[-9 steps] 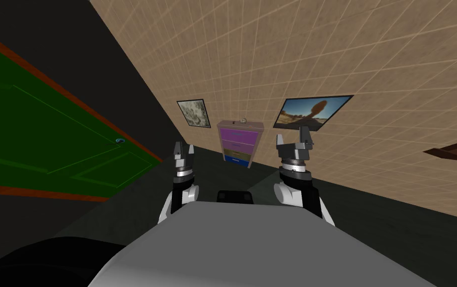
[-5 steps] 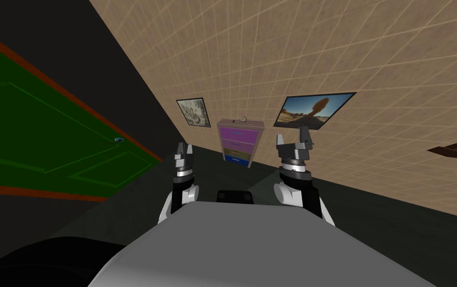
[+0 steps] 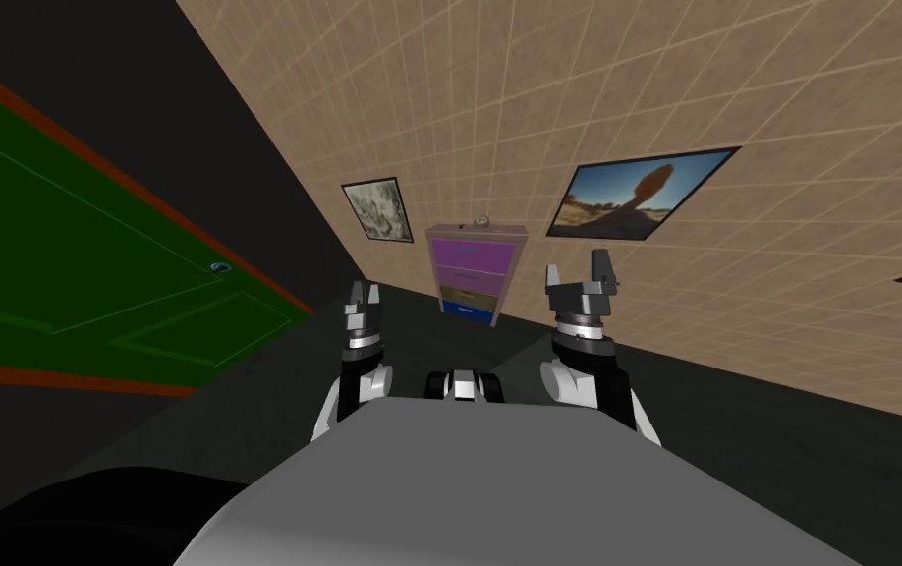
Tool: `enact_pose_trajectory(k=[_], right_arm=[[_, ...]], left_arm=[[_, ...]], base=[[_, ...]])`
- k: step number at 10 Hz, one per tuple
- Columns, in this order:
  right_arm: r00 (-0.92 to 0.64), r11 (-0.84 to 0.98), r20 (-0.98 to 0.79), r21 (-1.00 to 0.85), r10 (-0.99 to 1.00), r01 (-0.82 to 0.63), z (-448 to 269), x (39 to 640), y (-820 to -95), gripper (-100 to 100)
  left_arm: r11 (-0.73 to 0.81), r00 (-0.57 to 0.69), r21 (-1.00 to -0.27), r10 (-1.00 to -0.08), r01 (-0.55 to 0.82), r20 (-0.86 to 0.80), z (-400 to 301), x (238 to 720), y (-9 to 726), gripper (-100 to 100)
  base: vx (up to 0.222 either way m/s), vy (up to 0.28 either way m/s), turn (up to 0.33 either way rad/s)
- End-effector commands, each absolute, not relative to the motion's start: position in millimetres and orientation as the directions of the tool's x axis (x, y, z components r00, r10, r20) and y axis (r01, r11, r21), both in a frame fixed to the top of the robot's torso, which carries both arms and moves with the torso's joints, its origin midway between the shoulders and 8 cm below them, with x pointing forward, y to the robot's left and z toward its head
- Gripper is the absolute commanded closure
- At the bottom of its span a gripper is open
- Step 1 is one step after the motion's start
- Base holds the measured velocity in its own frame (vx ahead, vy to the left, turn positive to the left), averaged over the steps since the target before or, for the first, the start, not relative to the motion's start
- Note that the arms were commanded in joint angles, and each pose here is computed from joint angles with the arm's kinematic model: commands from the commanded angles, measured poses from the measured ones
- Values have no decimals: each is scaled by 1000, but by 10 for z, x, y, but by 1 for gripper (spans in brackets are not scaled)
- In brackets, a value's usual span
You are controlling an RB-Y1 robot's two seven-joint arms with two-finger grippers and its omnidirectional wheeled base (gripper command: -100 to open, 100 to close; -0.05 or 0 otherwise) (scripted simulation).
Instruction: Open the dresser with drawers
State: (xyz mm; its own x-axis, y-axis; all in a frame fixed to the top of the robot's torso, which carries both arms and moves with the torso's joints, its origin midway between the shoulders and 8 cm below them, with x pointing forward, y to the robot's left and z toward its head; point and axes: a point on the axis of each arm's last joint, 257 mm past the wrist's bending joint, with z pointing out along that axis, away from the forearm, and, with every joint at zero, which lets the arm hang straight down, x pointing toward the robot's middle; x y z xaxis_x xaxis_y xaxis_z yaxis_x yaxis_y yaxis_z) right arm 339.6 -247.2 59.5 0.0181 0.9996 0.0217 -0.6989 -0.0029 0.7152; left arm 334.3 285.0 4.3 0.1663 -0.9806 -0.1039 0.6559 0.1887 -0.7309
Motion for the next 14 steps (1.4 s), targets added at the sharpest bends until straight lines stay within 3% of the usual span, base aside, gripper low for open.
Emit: enact_pose_trajectory(k=[1, 7, 14], right_arm=[[13, 38, -40, 743, 999, -668, 458, 3493, -2410, -100], [20, 274, -307, 819, 952, -505, -313, 3943, -2326, -100], [6, 516, -549, 783, 836, -347, -1054, 4261, -2465, -100]], left_arm=[[189, 166, -731, -981, 656, -104, 43, 3343, 2850, 0], [188, 166, -731, -981, 655, -104, 40, 3344, 2850, 0], [189, 166, -731, -981, 655, -104, 40, 3344, 2850, 0]], base=[[6, 22, 108], [11, 53, 165], [14, 50, 145]])
